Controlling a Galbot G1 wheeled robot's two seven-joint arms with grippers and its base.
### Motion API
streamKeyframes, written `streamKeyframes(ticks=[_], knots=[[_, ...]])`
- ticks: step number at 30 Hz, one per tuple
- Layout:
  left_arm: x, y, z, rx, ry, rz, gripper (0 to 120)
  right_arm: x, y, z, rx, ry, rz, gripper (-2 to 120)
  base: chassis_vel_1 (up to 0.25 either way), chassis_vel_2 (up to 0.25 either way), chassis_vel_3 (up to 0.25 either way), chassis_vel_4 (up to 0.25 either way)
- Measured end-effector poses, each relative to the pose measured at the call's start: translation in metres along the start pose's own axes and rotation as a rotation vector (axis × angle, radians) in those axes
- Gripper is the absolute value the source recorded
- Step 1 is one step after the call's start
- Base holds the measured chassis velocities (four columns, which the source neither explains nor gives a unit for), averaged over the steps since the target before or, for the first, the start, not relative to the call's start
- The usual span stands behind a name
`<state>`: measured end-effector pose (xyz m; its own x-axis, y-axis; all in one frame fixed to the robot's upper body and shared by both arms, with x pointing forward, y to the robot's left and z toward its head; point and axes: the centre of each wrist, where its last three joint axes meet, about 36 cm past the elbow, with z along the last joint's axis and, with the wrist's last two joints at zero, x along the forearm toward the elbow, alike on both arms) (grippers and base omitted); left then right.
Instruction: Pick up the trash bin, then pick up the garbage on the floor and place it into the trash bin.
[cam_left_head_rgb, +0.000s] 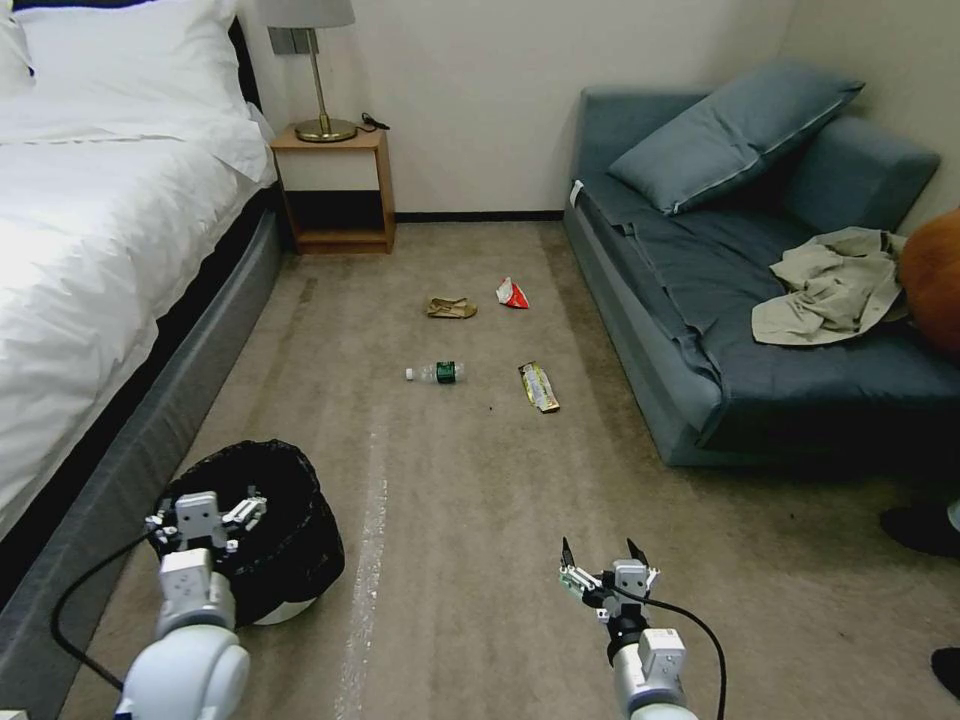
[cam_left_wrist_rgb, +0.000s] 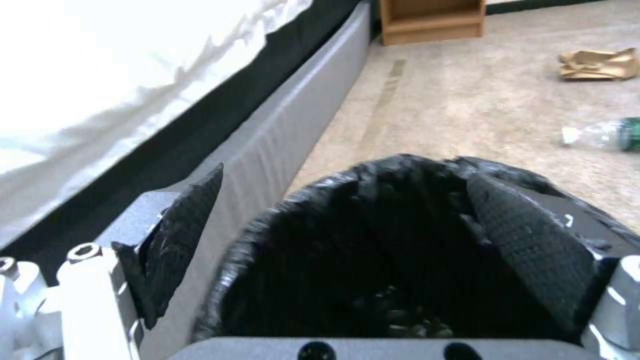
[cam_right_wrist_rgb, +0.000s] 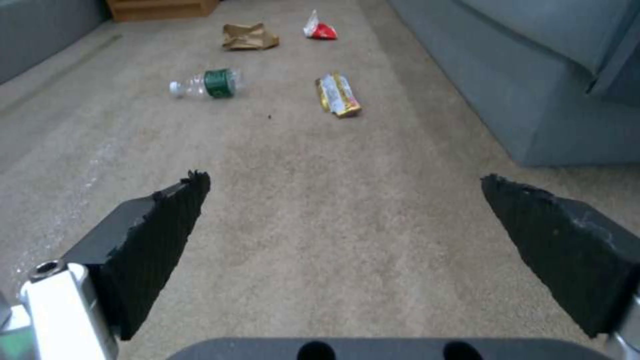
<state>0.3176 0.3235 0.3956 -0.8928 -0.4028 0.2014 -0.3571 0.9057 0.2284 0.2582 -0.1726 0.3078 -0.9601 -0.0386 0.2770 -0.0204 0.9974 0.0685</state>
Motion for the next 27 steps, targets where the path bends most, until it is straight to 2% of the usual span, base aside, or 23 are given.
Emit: streamKeyframes(ticks=[7, 9, 13, 15, 27], knots=[[-0.013, 0.014, -0.013, 0.011, 0.091, -0.023, 96, -0.005, 0.0, -0.004, -0.01, -0.005, -0.003, 100, 0.0, 0.0, 0.0, 0.0], [-0.027, 0.024, -0.023, 0.002, 0.156, -0.044, 96, -0.008, 0.0, -0.007, -0.019, -0.008, -0.004, 100, 0.0, 0.0, 0.0, 0.0], [-0.035, 0.03, -0.027, -0.002, 0.192, -0.054, 96, -0.01, -0.001, -0.009, -0.024, -0.01, -0.003, 100, 0.0, 0.0, 0.0, 0.0], [-0.043, 0.035, -0.032, -0.004, 0.235, -0.06, 95, -0.013, -0.003, -0.011, -0.024, -0.011, -0.003, 100, 0.0, 0.0, 0.0, 0.0], [-0.069, 0.042, -0.048, 0.01, 0.361, -0.046, 94, -0.022, -0.003, -0.016, -0.024, -0.008, -0.005, 100, 0.0, 0.0, 0.0, 0.0]])
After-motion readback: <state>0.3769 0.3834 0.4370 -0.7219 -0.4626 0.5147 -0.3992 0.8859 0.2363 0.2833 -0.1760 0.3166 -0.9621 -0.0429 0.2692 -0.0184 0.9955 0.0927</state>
